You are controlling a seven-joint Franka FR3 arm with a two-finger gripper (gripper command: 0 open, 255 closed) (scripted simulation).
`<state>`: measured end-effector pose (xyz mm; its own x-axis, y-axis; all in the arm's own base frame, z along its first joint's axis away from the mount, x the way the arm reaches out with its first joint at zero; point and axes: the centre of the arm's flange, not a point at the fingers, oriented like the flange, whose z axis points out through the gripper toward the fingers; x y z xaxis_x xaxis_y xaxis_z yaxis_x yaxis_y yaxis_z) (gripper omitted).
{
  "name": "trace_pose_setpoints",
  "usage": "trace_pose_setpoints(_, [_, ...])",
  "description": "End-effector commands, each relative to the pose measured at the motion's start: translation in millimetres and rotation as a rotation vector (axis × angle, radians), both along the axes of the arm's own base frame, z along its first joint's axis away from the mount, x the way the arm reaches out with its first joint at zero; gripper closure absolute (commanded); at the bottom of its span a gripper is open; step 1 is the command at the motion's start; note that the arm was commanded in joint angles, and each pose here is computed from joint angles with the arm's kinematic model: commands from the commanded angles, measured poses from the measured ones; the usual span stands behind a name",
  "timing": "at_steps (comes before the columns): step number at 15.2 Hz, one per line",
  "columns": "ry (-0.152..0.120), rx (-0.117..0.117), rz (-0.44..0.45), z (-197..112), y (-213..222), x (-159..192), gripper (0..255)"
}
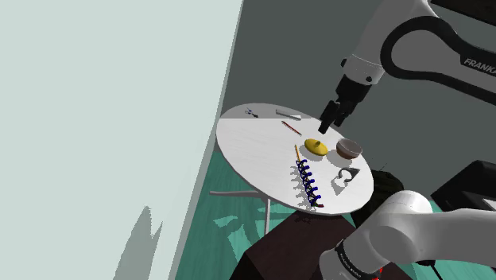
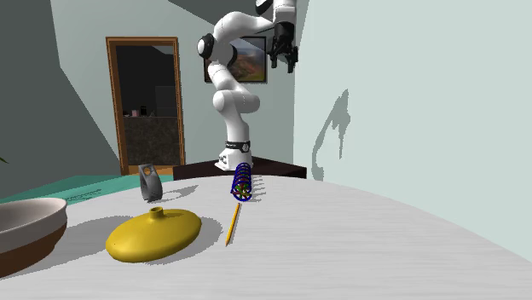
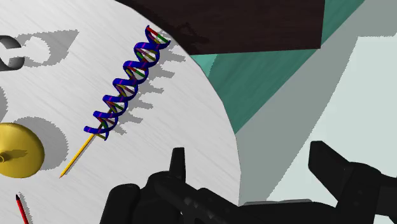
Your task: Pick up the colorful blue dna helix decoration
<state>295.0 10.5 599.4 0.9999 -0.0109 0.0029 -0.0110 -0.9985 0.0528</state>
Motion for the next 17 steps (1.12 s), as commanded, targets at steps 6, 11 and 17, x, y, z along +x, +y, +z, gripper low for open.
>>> trace_pose_setpoints(6, [-0.016,-0.016,-0.095,-58,-29,4,0])
trace_pose_setpoints(11, [-0.031,-0.032,-0.189,-116,-59,6,0])
trace_pose_setpoints(17, [-0.050,-0.051,-0.303,-184,-96,6,0])
